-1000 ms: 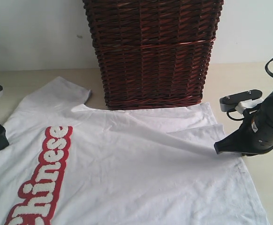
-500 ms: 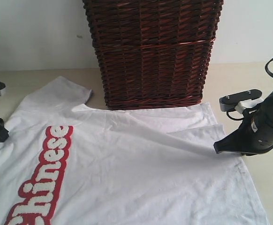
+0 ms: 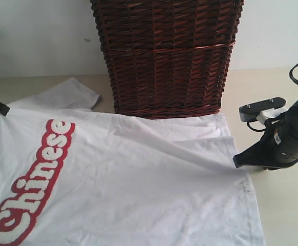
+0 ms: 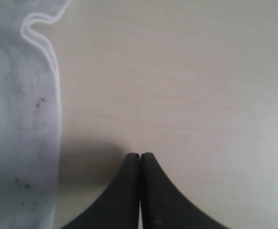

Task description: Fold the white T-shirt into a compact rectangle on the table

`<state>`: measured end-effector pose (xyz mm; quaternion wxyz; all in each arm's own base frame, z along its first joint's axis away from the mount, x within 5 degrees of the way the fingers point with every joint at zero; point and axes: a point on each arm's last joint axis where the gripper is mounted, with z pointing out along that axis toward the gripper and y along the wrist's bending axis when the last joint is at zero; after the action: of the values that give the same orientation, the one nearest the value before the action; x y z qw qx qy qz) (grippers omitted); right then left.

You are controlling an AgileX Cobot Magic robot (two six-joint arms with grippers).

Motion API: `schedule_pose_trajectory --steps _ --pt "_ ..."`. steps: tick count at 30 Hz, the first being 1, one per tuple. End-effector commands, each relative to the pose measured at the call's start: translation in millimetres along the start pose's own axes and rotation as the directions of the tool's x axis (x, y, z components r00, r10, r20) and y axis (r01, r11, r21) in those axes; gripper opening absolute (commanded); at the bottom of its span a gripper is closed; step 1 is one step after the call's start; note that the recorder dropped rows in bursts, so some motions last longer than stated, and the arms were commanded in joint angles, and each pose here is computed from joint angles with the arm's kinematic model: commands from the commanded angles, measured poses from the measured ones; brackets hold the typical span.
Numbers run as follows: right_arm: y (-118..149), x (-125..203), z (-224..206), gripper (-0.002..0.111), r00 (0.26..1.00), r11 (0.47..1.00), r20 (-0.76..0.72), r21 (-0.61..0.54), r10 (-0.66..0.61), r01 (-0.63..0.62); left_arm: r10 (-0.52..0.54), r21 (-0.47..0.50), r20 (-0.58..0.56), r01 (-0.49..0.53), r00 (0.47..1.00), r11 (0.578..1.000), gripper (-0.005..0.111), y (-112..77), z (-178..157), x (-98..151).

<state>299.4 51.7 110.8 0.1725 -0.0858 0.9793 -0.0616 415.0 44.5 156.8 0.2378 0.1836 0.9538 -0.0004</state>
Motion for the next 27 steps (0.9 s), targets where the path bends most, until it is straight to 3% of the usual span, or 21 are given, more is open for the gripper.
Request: schedule_pose_trajectory --steps 1,5,7,11,13,18,21,22,23,24,26,27 --pt "-1 0 0 0.0 1.0 1.0 0.007 -0.004 -0.008 0.008 -0.038 -0.012 0.06 0.038 0.997 0.999 0.0 1.7 -17 -13" --pt "-1 0 0 0.0 1.0 1.0 0.007 -0.004 -0.008 0.008 -0.06 -0.007 0.062 0.061 0.996 0.998 0.001 1.2 -19 -14" --pt "-1 0 0 0.0 1.0 1.0 0.006 -0.006 -0.003 0.003 -0.049 -0.006 0.05 0.049 0.998 0.999 0.008 1.0 -19 -13" --pt "-1 0 0 0.0 1.0 1.0 0.005 -0.007 -0.001 0.001 -0.055 -0.02 0.055 0.057 0.997 0.998 0.056 2.3 -20 -13" --pt "-1 0 0 0.0 1.0 1.0 0.005 -0.007 -0.001 0.001 -0.1 -0.025 0.066 0.102 0.993 0.994 0.067 2.9 -21 -14" --pt "6 0 -2 0.0 0.998 0.997 0.007 -0.022 -0.067 0.067 -0.075 -0.012 0.042 0.076 0.996 0.997 0.053 0.9 -27 -13" --pt "16 -2 -10 0.0 0.994 0.993 0.032 -0.042 -0.107 0.108 0.112 0.081 -0.063 -0.107 0.992 0.991 0.052 -7.2 -29 -3" --pt "19 -2 -12 0.0 0.992 0.991 0.042 -0.049 -0.121 0.123 0.21 0.129 -0.103 -0.196 0.972 0.972 0.054 -10.1 -29 2" --pt "22 -3 -15 0.0 0.99 0.989 0.051 -0.053 -0.132 0.135 0.356 0.211 -0.149 -0.322 0.923 0.923 0.057 -14.8 -31 9" --pt "24 -4 -18 0.0 0.988 0.987 0.061 -0.057 -0.144 0.148 0.502 0.296 -0.185 -0.439 0.845 0.848 0.06 -18.4 -34 17" --pt "28 -4 -20 0.0 0.985 0.985 0.069 -0.061 -0.16 0.164 0.652 0.381 -0.236 -0.549 0.721 0.744 0.066 -21.2 -37 26" --pt "29 -4 -20 0.0 0.984 0.984 0.069 -0.061 -0.162 0.167 0.68 0.376 -0.261 -0.576 0.685 0.725 0.068 -19.7 -36 28"
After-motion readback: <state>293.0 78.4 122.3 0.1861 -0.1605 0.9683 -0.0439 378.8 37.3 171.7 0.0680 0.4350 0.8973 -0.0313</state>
